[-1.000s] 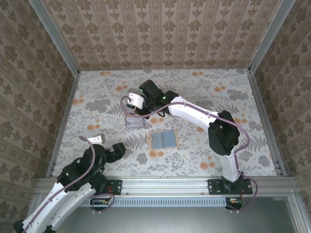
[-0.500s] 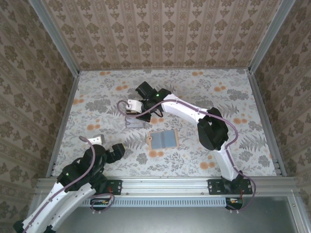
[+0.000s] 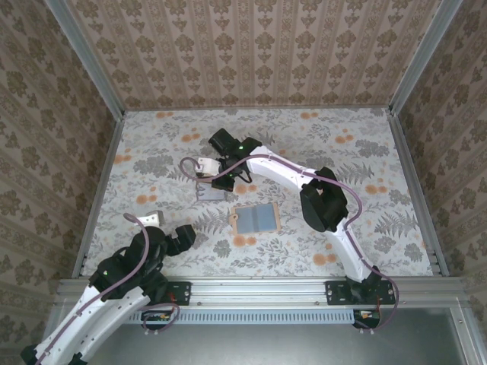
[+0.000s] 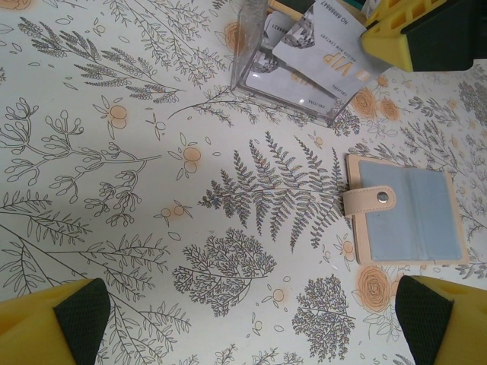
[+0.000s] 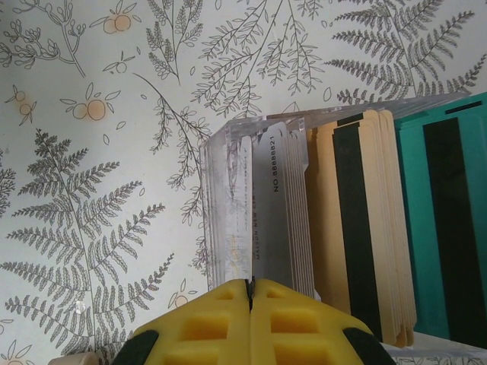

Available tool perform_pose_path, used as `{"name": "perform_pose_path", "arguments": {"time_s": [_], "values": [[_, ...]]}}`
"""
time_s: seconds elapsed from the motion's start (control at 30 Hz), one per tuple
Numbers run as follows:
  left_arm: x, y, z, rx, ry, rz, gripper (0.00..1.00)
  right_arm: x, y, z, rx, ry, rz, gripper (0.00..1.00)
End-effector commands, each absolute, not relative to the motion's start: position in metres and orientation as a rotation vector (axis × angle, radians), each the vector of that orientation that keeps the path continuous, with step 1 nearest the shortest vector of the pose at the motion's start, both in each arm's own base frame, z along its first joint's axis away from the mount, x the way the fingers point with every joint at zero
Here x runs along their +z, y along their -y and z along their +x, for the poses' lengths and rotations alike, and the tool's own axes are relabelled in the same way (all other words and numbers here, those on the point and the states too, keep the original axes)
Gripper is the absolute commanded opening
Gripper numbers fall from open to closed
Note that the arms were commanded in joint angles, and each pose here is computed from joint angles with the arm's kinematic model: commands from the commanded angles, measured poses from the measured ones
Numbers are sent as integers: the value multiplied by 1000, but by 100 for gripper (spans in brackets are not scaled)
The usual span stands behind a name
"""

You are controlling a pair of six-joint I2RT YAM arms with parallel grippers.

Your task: Take the credit cards out of the card holder

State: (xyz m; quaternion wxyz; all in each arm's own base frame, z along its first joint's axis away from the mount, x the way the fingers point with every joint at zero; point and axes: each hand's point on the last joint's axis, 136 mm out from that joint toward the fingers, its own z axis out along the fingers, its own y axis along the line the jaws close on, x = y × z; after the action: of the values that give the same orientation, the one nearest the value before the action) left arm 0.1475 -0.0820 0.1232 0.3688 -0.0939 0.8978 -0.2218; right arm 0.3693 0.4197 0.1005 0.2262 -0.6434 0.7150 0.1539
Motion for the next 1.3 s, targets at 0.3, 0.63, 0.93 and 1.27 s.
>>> {"name": "perform_pose_path", "arguments": {"time_s": [0.3,0.63,0.93,1.27], "values": [[132,78,148,-586,-2272,-273,100,107,-419,372,425,-1960,-1796,0],[131,78,148,-586,-2274,-271,100,136,-422,381,387,-1898,-1750,0],[132,77,148,-588,-2265,-277,100,148,-425,382,407,-1884,-1735,0],[131,78,147,-588,-2270,-275,100,141,-422,380,420,-1904,-1751,0]]}}
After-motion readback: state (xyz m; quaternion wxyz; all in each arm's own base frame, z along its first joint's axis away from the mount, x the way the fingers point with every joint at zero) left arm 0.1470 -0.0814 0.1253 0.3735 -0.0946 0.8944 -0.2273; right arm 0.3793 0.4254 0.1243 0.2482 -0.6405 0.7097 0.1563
